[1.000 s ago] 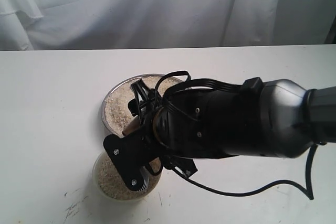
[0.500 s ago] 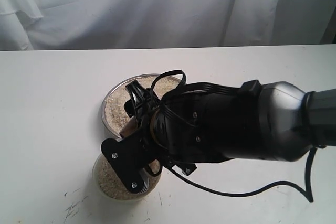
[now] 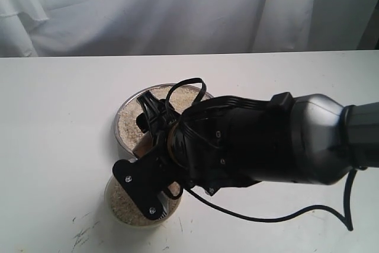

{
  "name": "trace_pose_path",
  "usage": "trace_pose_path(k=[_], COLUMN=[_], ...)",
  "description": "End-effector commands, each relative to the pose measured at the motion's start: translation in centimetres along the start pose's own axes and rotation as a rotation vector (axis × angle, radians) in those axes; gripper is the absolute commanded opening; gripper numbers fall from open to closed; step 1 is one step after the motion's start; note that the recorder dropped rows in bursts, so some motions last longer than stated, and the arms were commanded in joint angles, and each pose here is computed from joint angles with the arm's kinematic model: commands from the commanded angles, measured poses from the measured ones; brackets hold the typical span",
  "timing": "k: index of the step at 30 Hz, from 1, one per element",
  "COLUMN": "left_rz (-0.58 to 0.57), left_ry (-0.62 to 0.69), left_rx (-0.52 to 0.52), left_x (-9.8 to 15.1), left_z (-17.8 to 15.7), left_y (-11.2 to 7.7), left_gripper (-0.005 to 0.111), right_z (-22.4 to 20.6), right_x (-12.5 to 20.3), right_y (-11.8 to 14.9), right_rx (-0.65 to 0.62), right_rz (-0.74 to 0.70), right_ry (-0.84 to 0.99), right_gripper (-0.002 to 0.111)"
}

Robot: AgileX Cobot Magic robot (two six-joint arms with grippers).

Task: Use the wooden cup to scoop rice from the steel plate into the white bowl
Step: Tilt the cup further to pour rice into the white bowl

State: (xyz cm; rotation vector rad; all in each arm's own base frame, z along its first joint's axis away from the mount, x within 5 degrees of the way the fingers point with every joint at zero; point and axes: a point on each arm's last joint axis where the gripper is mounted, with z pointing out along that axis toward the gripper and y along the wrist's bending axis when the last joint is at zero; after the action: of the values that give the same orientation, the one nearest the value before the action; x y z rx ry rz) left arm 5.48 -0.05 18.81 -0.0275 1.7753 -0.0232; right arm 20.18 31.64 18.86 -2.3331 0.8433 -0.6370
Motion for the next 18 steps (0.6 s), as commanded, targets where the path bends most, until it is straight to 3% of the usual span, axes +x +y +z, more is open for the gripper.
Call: trace_pose_path(k=[1,18], left_rz=[-0.004,-0.004], left_ry=[-0.007,-0.007], left_rx=[0.002,0.002], left_x=[0.07,0.07], left_z=[0.00,0.00], left_y=[-0.01,-0.01], left_gripper=[0.000,0.000], right_z=[-0.30,0.49], right_x=[-0.44,-0.72], right_y=[-0.45,-0.10], right_rx=[0.026,0.021], right_rz=[-0.030,-0.107], right_ry=[-0.010,0.002], right_gripper=[0.000,0.000])
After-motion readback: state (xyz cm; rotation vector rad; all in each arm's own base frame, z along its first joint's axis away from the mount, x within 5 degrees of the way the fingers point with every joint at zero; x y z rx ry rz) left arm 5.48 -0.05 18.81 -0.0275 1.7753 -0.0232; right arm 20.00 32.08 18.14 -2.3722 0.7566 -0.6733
